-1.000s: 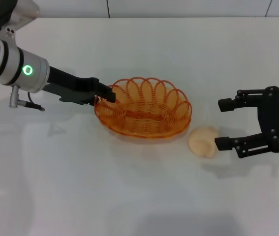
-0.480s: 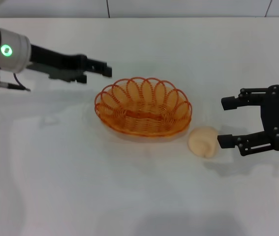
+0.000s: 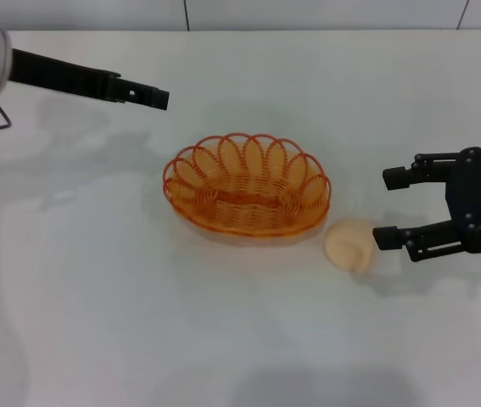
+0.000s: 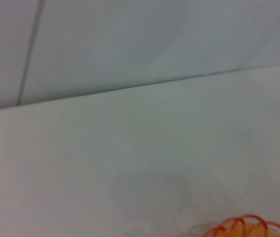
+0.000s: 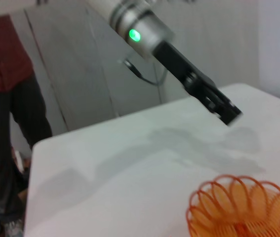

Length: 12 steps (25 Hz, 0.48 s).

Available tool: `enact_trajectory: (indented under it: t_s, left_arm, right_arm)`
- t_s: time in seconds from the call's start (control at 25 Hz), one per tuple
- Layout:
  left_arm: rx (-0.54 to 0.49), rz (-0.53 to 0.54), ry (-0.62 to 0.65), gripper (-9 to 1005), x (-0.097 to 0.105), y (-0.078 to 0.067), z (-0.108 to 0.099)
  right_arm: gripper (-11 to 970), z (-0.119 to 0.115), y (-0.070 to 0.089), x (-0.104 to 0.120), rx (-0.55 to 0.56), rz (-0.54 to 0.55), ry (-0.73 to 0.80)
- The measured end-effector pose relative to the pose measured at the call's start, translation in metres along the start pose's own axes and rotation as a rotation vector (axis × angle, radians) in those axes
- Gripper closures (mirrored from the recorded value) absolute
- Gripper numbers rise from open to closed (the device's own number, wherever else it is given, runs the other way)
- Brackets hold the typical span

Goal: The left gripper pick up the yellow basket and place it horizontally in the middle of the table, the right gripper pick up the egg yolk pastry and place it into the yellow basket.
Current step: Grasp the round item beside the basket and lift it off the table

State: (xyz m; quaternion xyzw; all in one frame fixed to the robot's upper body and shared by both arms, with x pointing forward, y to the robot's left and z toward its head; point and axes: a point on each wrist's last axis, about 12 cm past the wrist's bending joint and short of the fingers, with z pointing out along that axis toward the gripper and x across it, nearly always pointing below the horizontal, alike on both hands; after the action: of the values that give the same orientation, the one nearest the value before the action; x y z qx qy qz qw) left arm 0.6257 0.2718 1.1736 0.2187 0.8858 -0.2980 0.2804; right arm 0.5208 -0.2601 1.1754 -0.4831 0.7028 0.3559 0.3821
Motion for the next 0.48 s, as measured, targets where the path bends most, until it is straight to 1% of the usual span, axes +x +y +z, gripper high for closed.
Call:
enact_trajectory:
  t_s: [0.04,0.24,0.32,0.48]
  left_arm:
    - [0.01,0.053,0.004,125,0.0,-0.002,-0.003]
    - [0.047,0.205,0.05,126,0.0,-0.009,-0.016]
    - [0.068,0.255,0.076,126,0.001,-0.012,-0.02]
    - [0.107,0.316,0.114,127,0.005,-0.017,-0.024]
  right_arm:
    - [118,0.001,-0.002,0.0,0.011,0.011,0.017]
    - [118,0.011,-0.01,-0.002,0.045,0.041,0.088]
    - [118,0.017,-0.013,-0.004,0.058,0.049,0.119]
    - [118,0.032,-0.019,-0.01,0.07,0.056,0.184]
